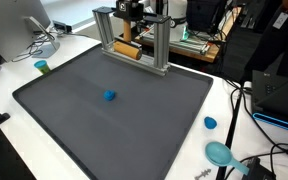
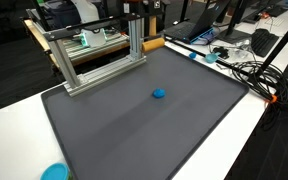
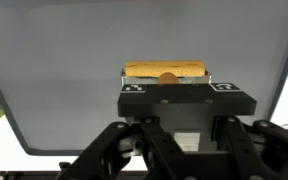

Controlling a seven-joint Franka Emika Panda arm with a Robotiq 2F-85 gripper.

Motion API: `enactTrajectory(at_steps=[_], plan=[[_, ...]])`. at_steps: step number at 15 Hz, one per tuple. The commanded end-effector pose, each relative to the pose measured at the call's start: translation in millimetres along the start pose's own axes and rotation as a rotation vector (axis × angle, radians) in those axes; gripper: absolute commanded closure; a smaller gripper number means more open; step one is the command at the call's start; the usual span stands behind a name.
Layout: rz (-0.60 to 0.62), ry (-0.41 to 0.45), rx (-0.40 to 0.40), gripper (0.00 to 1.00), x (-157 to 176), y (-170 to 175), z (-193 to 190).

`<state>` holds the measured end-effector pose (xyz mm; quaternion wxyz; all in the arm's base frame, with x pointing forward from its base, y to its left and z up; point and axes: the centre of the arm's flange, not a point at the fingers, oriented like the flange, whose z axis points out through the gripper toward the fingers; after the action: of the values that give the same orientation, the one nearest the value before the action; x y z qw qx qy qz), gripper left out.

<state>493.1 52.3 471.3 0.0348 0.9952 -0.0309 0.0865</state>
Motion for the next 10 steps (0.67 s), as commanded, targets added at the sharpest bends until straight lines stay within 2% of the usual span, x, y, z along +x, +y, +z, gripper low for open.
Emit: enactTrajectory(at_steps=[1, 4, 8, 10], plan=[[0.003, 0.036, 0.002, 0.78, 13, 7, 10], [-0.009, 0.04, -0.001, 0.78, 38, 16, 27], [-0.003, -0.01, 0.017, 0.78, 79, 38, 51], [0.022, -0.031, 0.045, 0.78, 88, 41, 48]])
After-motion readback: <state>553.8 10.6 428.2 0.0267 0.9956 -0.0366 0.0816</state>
